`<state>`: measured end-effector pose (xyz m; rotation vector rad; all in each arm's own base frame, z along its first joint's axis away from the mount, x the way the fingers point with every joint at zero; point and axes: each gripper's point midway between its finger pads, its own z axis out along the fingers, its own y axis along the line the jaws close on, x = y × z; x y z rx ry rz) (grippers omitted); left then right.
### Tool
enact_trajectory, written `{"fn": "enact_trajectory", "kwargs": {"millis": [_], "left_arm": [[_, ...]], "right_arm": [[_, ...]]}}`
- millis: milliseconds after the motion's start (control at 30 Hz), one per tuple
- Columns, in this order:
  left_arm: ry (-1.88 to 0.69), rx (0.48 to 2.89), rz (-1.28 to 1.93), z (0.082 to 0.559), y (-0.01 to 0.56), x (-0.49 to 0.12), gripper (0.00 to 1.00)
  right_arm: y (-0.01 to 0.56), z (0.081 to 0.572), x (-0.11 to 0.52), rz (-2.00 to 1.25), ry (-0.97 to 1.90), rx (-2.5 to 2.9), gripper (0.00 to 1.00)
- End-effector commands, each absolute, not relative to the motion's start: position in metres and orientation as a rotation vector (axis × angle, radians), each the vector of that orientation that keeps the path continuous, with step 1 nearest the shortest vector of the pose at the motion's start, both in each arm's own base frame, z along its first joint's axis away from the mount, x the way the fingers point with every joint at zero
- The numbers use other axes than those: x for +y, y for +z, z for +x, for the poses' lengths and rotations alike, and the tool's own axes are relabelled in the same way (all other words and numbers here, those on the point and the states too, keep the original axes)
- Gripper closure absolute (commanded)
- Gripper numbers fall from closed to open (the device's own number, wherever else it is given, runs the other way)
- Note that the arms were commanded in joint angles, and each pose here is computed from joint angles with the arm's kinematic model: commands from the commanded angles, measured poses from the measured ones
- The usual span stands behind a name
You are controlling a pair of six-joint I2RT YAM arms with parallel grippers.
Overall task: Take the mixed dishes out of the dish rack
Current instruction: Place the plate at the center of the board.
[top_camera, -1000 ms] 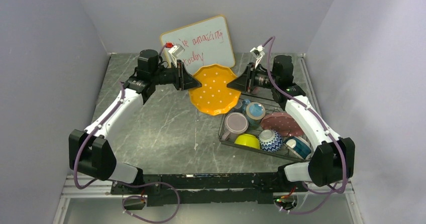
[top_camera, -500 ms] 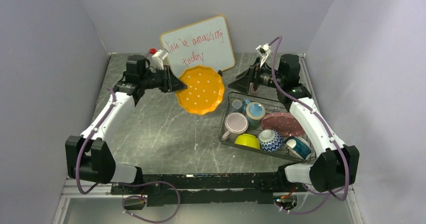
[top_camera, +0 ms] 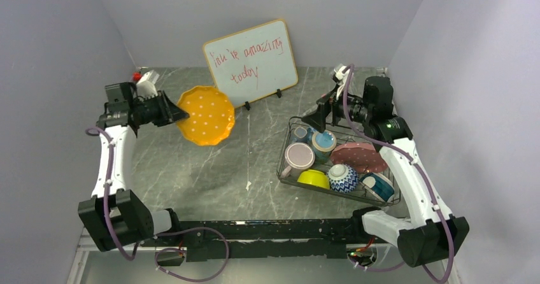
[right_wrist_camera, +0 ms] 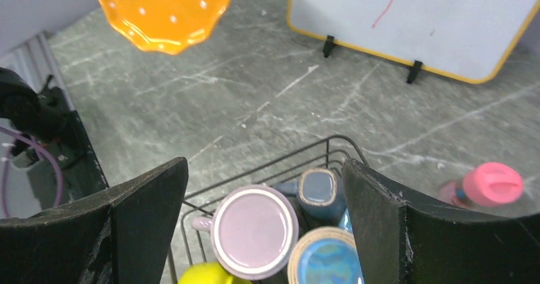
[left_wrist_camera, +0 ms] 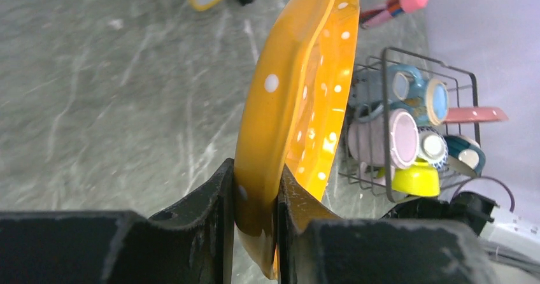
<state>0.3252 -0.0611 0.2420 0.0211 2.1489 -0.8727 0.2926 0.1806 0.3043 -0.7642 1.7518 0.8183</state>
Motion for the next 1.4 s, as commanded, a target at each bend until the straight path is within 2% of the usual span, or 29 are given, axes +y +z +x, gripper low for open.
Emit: {"fn": "enact_trajectory", "kwargs": {"millis": [0,233,633,1067,1367], "left_arm": [[-0.902,2.145,-0.06,0.323,0.24,-0.024,0.97],[-0.921,2.203,-0.363,0.346,0.193,0.052,0.98],[-0.934,2.208,-0.613,0.413,0.139,0.103,0.97],[-0.905,2.261,-0.674,0.46,0.098,0.102,0.9],[-0.877,2.323,-0.712,0.466,0.072,0.103,0.74]], "right_arm": [[0.298,0.286,0.16,-0.832,0.644,1.769,0.06],[0.287,0.274,0.15,-0.844,0.589,1.816,0.06],[0.273,0.276,0.13,-0.809,0.474,1.922,0.06],[0.275,0.278,0.068,-0.908,0.192,2.095,0.06],[0.259,0.255,0.051,-1.068,0.195,2.215,0.08]]}}
